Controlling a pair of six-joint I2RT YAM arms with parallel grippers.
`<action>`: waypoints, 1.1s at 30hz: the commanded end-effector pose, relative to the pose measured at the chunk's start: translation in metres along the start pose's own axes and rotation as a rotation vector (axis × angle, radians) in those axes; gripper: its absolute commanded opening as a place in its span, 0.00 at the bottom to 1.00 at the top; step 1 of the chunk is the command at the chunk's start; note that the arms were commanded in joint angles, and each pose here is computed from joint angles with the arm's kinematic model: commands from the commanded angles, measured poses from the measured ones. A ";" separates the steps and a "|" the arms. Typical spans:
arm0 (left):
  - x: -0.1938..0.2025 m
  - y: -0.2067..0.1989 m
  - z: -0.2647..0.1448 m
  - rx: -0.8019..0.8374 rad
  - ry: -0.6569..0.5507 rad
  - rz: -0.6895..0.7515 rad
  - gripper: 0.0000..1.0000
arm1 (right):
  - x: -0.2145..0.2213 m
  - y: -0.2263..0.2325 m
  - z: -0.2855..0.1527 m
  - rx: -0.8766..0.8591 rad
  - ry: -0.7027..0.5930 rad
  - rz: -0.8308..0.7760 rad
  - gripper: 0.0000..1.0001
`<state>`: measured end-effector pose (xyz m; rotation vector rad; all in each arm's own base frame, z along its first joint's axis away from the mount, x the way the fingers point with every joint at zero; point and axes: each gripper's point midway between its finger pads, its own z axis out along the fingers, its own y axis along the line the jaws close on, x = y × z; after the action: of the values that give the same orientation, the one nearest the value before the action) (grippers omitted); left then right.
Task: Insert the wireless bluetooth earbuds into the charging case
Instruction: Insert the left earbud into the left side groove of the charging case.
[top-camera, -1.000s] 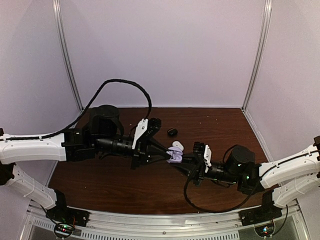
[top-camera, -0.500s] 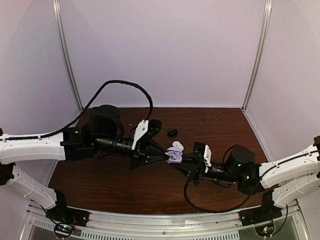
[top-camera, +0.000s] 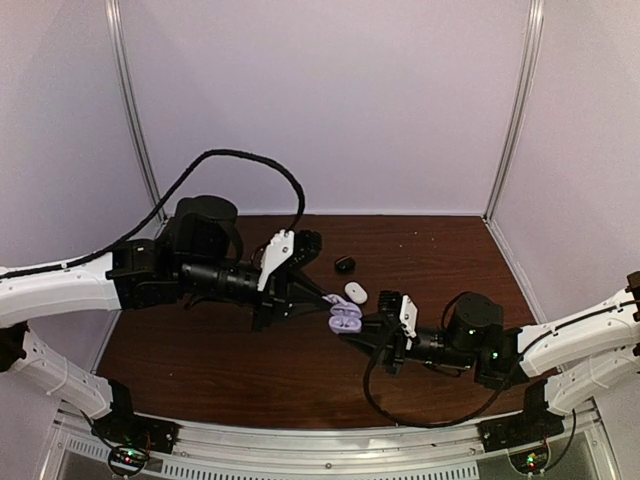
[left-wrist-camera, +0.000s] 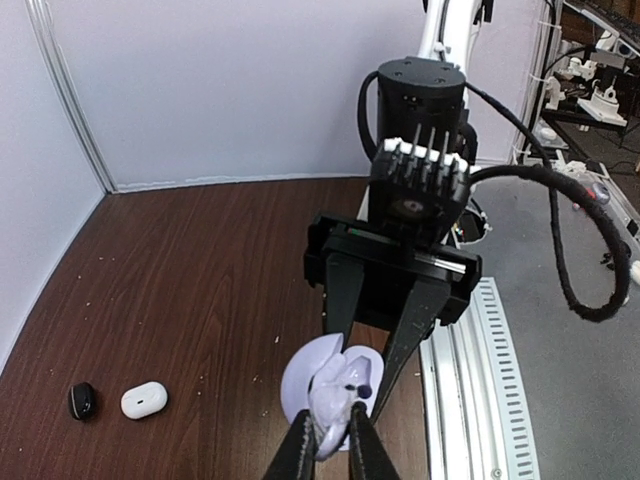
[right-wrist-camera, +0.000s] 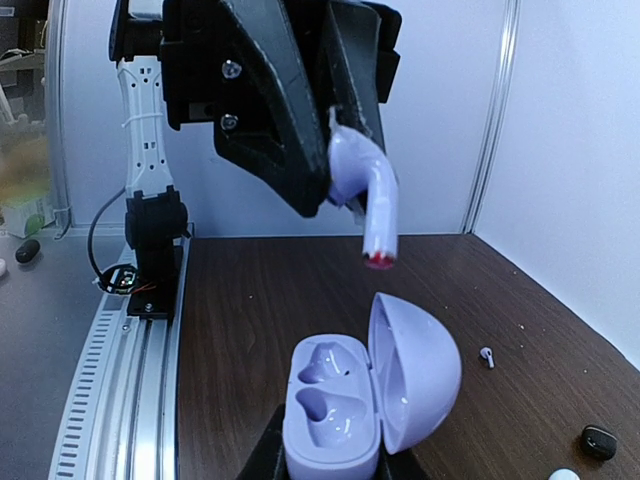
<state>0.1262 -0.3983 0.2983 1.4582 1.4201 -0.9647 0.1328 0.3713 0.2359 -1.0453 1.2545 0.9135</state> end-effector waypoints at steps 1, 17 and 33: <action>-0.003 0.003 -0.010 -0.034 0.055 0.059 0.11 | -0.005 -0.006 0.002 0.027 0.016 0.011 0.00; 0.034 0.010 -0.002 -0.046 0.222 0.077 0.11 | -0.005 -0.011 0.010 0.036 0.089 0.069 0.00; 0.046 0.003 0.011 -0.018 0.281 0.094 0.11 | 0.002 -0.007 0.016 0.012 0.125 0.067 0.00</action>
<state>0.1351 -0.3848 0.2453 1.6612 1.5789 -0.7119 0.1428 0.3783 0.2196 -1.0825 1.4338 0.8799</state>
